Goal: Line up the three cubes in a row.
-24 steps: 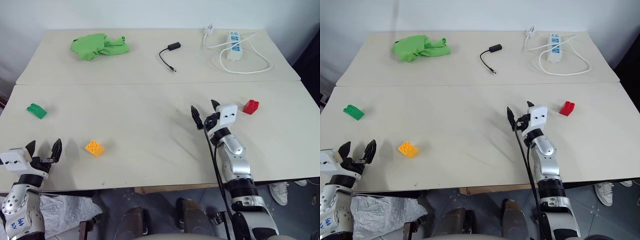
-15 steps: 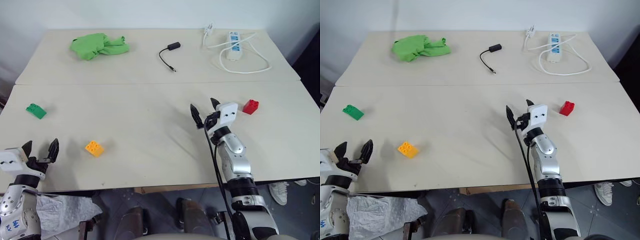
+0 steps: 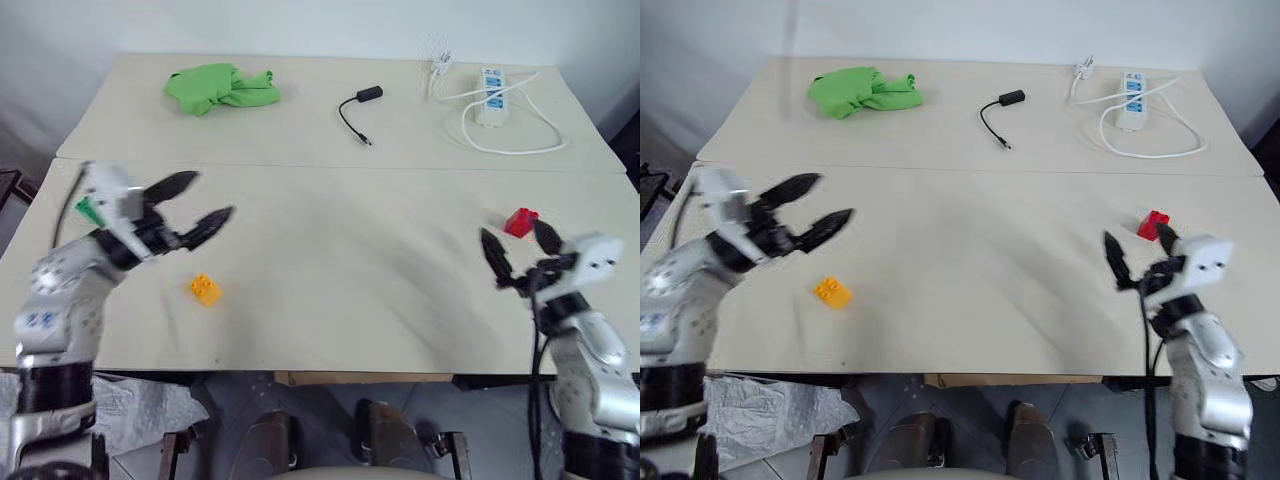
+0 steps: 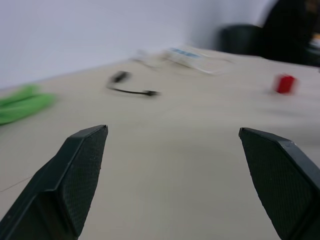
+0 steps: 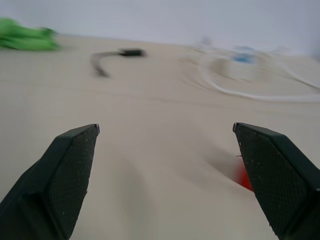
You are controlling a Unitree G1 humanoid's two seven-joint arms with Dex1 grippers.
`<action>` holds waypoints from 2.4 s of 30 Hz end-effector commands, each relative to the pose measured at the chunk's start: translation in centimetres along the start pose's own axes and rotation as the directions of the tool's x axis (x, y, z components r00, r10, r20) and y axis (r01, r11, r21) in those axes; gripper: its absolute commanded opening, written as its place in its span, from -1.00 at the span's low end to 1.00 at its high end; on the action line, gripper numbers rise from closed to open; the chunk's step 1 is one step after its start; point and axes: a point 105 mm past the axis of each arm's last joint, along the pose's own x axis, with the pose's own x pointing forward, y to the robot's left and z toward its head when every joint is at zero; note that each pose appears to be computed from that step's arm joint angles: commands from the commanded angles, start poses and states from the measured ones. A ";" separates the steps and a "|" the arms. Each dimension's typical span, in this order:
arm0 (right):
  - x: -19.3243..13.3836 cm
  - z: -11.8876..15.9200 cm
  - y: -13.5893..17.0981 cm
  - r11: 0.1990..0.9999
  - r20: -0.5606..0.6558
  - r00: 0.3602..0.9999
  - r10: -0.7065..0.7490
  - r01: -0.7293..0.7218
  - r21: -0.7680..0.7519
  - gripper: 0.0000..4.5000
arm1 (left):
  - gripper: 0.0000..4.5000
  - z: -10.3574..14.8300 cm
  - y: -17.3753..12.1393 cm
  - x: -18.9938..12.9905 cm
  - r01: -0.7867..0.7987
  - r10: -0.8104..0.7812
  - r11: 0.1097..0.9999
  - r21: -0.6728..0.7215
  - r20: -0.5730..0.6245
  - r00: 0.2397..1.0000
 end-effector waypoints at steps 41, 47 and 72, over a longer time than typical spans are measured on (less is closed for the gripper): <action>9.7 -1.7 -2.2 0.949 -0.187 0.932 -0.310 0.316 0.002 -0.59 | 1.00 0.4 -3.4 3.1 0.293 -0.294 0.954 0.064 0.010 0.956; 9.2 -0.9 -2.4 0.950 -0.148 0.941 -0.304 0.311 0.024 -0.51 | 1.00 0.4 -3.5 3.5 0.300 -0.302 0.951 0.068 0.014 0.953; 10.4 -1.7 -4.5 0.986 -0.267 0.959 -0.094 0.052 -0.160 0.98 | 1.00 0.4 -3.7 3.7 0.325 -0.327 0.943 0.069 0.013 0.945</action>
